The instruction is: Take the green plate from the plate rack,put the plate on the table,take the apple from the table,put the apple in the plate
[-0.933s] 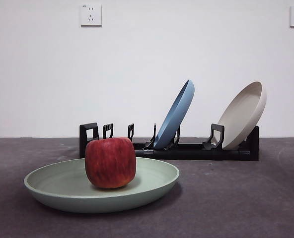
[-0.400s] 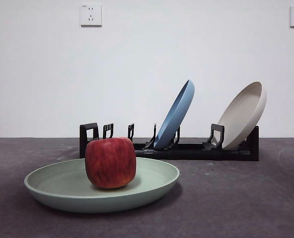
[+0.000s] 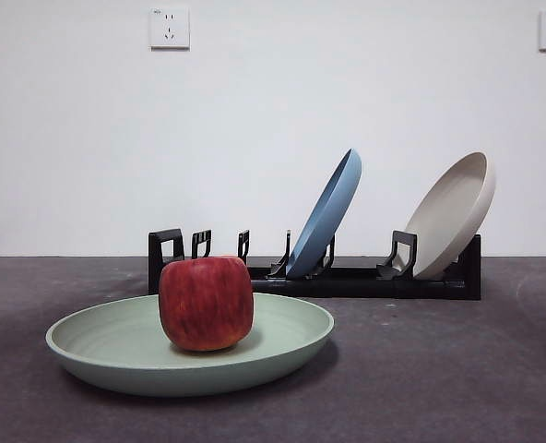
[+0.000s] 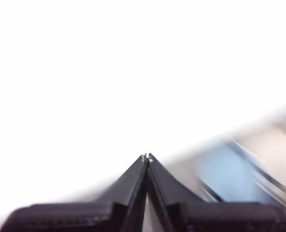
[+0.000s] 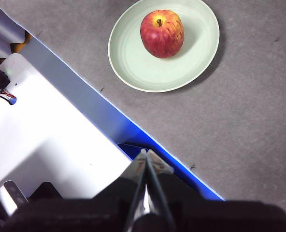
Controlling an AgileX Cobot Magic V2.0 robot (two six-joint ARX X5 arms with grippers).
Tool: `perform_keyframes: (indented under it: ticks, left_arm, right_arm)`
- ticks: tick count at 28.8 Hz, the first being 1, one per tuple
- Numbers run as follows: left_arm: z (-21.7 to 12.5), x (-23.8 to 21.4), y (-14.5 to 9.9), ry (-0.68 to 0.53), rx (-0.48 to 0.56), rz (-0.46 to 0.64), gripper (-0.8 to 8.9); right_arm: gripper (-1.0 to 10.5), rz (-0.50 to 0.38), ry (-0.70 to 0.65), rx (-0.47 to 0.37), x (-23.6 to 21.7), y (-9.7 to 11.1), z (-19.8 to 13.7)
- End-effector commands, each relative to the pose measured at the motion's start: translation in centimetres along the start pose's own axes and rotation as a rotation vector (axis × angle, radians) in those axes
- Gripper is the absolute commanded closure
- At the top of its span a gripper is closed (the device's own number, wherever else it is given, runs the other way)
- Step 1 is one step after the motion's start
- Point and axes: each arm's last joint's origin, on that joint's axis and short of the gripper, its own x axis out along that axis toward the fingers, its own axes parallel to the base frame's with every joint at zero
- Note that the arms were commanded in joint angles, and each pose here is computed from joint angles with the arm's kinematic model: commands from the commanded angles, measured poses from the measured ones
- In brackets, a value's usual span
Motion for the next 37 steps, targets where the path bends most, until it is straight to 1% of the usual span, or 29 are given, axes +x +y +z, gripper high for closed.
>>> perform_keyframes:
  ticks: [1,4,6,12,19,21,25,28,37]
  left_arm:
    - [-2.3,-0.2,1.3,-0.104,0.044,0.179,8.17]
    - [-5.1,-1.0,2.1,-0.147,0.048,0.324,8.17]
    - [-7.3,-1.5,2.3,-0.13,0.057,0.389,8.17]
    - [-13.7,-2.3,2.4,-0.053,0.001,0.509,8.17]
    - [-20.6,-2.5,2.1,0.035,-0.101,0.585,8.17]
    - [-22.2,-2.4,1.9,0.055,-0.113,0.565,8.17]
    - [-24.2,-2.3,1.5,0.084,-0.113,0.502,8.17]
    - [-25.0,-2.3,1.2,0.108,-0.117,0.436,8.17]
    - [-26.7,-2.4,0.3,0.28,-0.155,0.225,8.17]
  right_arm:
    - [9.5,-0.001,0.0,0.005,0.1,0.0,-0.1]
    - [9.5,-0.001,0.0,0.005,0.1,0.0,-0.1]
    - [9.5,-0.001,0.0,0.005,0.1,0.0,-0.1]
    - [9.5,-0.001,0.0,0.005,0.1,0.0,-0.1]
    - [9.5,-0.001,0.0,0.005,0.1,0.0,-0.1]
    - [9.5,-0.001,0.0,0.005,0.1,0.0,-0.1]
    - [9.5,-0.001,0.0,0.005,0.1,0.0,-0.1]
    - [9.5,-0.001,0.0,0.005,0.1,0.0,-0.1]
    - [9.5,-0.001,0.0,0.005,0.1,0.0,-0.1]
